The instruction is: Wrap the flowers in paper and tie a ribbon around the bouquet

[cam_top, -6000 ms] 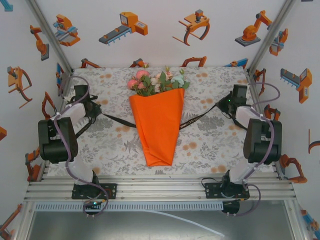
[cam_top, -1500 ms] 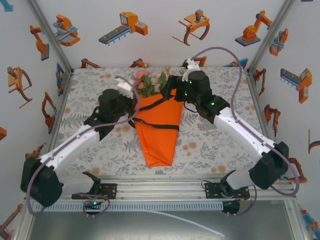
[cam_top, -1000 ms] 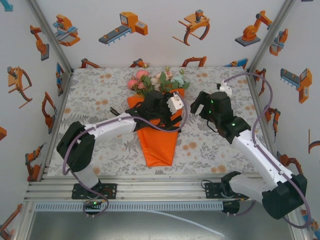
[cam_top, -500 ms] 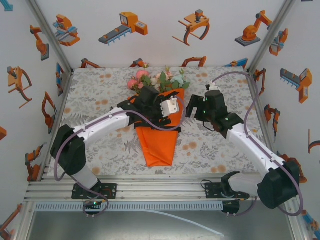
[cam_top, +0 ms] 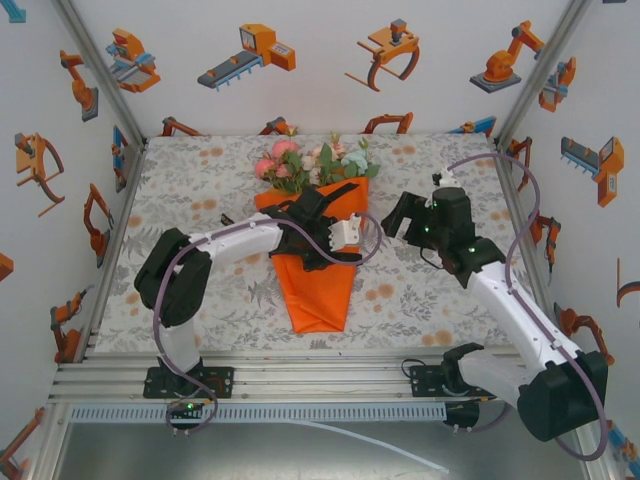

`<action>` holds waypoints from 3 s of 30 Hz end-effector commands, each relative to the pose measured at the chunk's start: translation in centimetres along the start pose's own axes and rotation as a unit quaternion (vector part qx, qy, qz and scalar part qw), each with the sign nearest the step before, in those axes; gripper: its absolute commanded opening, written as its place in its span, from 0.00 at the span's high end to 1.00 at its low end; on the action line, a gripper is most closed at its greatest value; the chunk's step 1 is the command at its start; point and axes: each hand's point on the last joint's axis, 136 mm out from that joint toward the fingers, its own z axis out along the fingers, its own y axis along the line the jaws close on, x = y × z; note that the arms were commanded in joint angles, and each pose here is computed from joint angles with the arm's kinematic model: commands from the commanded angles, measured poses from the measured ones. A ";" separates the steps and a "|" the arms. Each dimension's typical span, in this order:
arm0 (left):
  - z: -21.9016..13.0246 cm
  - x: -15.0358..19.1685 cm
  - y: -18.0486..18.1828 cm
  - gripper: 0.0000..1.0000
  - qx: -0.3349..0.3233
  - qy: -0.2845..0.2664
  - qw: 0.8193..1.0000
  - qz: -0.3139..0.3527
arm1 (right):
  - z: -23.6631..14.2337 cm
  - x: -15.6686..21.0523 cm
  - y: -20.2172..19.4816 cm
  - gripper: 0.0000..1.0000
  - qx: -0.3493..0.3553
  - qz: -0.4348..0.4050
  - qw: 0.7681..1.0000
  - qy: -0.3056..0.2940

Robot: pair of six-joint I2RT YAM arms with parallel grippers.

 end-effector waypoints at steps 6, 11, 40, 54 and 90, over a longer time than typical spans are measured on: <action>2.0 0.7 0.9 0.72 0.002 0.023 1.000 0.018 | -0.3 -0.1 0.1 0.22 -0.016 0.016 1.000 -0.001; 0.4 -0.9 1.2 1.00 -0.002 -0.019 1.000 -0.001 | -1.0 -0.5 -0.1 0.22 -0.014 -0.002 1.000 -0.015; -7.4 -3.3 2.4 1.00 0.067 -0.136 0.966 -0.210 | 6.0 12.7 13.8 0.36 -0.389 -0.609 0.678 -0.132; -7.8 -2.8 2.1 1.00 0.062 -0.132 0.971 -0.188 | 7.6 12.8 14.2 0.39 -0.391 -0.625 0.653 -0.170; -13.8 0.8 -1.4 0.52 -0.211 -0.282 0.903 -0.247 | 6.1 12.1 16.9 1.00 -0.496 -0.425 0.756 -0.051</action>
